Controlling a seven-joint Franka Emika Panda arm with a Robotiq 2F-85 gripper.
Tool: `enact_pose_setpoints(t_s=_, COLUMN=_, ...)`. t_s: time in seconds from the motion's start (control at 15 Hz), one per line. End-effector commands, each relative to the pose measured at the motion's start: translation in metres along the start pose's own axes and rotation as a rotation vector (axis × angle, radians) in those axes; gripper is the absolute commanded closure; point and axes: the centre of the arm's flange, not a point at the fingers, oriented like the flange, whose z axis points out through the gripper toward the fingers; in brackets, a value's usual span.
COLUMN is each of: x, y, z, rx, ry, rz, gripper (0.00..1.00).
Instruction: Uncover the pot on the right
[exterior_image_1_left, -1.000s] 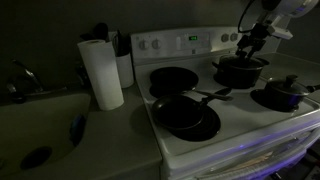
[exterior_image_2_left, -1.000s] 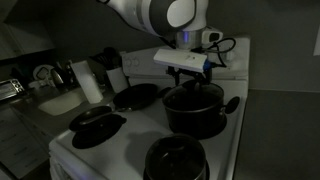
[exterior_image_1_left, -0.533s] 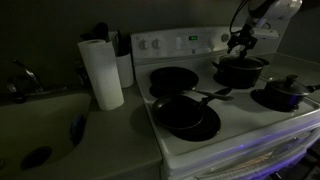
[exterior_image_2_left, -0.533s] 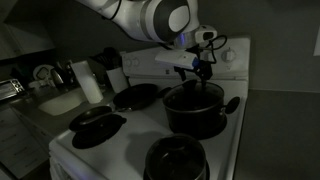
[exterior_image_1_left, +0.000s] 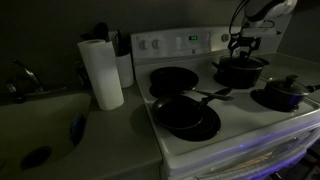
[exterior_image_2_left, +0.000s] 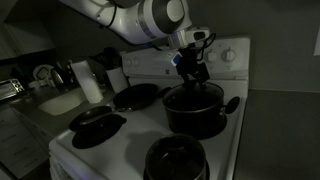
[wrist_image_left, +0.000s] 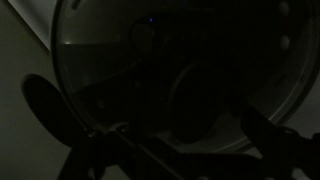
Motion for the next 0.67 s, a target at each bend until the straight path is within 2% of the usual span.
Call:
enact_pose_setpoints(t_s=0.0, x=-0.0092, y=-0.0004, z=0.0011, rx=-0.016, ry=-0.158, rz=0.027, gripper=0.0)
enact_pose_setpoints(t_s=0.2, x=-0.0153, y=-0.0021, z=0.0002, rx=-0.015, ry=-0.221, rz=0.036, gripper=0.0)
enact_pose_setpoints(t_s=0.6, x=-0.0075, y=0.0043, z=0.0015, rx=-0.007, ry=-0.186, rz=0.049, gripper=0.0)
